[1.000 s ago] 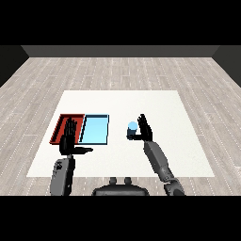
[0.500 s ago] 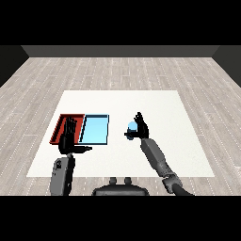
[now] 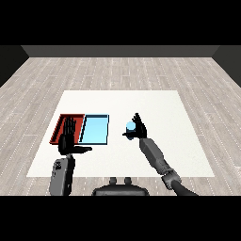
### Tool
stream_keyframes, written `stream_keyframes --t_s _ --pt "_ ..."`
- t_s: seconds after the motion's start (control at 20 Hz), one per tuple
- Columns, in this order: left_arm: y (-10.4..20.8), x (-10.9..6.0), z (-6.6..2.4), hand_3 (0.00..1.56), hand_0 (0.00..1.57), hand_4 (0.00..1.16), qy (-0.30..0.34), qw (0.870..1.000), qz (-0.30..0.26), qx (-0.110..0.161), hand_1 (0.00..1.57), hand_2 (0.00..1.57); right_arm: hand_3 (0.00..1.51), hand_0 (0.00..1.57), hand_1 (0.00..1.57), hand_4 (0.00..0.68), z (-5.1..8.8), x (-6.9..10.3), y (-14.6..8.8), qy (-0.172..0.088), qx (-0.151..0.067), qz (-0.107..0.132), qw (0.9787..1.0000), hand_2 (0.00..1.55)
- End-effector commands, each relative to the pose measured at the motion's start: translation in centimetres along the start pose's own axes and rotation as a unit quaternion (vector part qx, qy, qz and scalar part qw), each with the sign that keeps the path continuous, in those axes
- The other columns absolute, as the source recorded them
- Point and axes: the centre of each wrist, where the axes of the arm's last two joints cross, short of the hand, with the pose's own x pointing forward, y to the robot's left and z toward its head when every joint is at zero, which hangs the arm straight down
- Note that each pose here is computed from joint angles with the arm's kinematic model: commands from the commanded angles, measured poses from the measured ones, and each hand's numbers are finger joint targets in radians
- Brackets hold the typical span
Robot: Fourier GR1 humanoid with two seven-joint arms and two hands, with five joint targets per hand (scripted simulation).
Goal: Pick the blue can and put it in the blue box
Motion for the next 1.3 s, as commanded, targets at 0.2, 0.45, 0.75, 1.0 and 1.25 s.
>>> stream_keyframes --t_s 0.2,0.45,0.75,1.0,1.25 --pt "0.9 -0.2 -0.21 0.00 0.00 0.00 0.000 1.000 0.000 -0.002 0.00 0.00 1.25 1.09 1.09 0.414 0.1 -0.9 -0.6 -0.003 -0.086 0.072 0.9936 1.30" --pt "1.7 0.9 -0.29 0.00 0.00 0.00 -0.002 1.000 -0.004 -0.002 0.00 0.00 1.44 1.49 1.49 0.634 0.2 -1.4 0.3 0.002 -0.116 0.135 0.9839 1.48" --pt "1.5 -0.9 -0.62 0.00 0.00 0.00 0.012 1.000 -0.005 -0.011 0.00 0.00 1.44 1.50 1.50 0.616 -2.8 0.1 1.4 0.015 -0.120 0.144 0.9822 1.48" --pt "0.1 -2.0 0.19 0.00 0.00 0.00 0.008 0.999 -0.020 -0.031 0.00 0.00 1.40 1.45 1.45 0.629 -3.4 3.1 1.5 -0.021 -0.095 0.168 0.9809 1.45" --pt "-1.2 -0.8 0.31 0.00 0.00 0.00 0.034 0.998 -0.006 -0.057 0.00 0.00 1.40 1.46 1.46 0.623 -3.6 5.1 3.6 -0.054 -0.080 0.191 0.9767 1.45"
